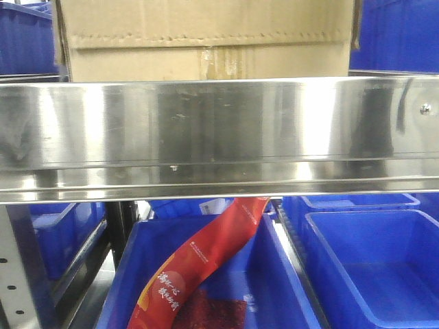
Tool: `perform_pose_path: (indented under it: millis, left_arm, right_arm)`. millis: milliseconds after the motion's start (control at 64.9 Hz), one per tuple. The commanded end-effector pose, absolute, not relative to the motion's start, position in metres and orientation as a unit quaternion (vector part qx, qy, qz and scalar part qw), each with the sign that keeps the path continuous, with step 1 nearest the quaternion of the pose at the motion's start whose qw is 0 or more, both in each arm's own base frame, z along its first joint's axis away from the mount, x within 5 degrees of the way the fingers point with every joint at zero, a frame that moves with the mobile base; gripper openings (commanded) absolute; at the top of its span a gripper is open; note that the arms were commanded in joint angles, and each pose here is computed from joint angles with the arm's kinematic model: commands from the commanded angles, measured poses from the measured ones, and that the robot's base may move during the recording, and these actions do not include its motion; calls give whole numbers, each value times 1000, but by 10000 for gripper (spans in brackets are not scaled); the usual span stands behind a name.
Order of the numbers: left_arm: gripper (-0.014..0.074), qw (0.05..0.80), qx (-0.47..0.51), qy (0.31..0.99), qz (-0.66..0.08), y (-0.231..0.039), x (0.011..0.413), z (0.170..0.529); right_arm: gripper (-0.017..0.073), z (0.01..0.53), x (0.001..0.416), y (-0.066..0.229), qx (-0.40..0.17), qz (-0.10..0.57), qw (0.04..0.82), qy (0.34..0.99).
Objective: Stack two boxes on right shelf middle
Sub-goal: 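Push the held boxes onto the middle shelf with both grippers, then open both grippers and release the boxes on the shelf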
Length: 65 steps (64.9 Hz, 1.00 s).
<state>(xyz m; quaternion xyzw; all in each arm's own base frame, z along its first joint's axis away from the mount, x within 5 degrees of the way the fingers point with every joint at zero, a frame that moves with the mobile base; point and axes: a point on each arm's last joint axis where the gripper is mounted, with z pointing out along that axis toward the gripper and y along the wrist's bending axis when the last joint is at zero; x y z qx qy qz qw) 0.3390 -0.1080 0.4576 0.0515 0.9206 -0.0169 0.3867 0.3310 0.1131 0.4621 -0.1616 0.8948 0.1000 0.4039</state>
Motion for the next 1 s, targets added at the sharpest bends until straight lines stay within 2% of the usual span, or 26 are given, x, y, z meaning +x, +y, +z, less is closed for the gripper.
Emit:
perform_pose_path:
  millis: [0, 77, 231, 293, 370, 509, 693, 986]
  left_arm:
    - [402, 420, 51, 906, -28, -100, 316, 484]
    - [314, 438, 48, 897, -33, -94, 299, 498]
    - [77, 450, 45, 891, -23, -78, 263, 506]
    - [-18, 449, 46, 892, -20, -72, 247, 504]
    - [-112, 464, 52, 884, -24, -67, 232, 496]
    - [-111, 508, 63, 859, -36, -55, 198, 478]
    - [-111, 574, 82, 813, -55, -43, 155, 440]
    - [-111, 660, 100, 739, -90, -25, 90, 358]
  right_arm:
    - [443, 484, 311, 105, -159, 98, 430, 883]
    - [307, 495, 297, 100, -159, 100, 441, 878]
    - [-80, 507, 267, 91, -157, 102, 466, 865]
    - [-169, 504, 257, 88, -156, 102, 470, 863]
    - [-157, 496, 246, 84, -154, 100, 474, 861]
    - [-157, 463, 228, 77, -149, 97, 483, 857]
    - [-162, 416, 196, 65, -136, 102, 532, 830]
    - [-162, 350, 130, 43, -127, 100, 625, 764]
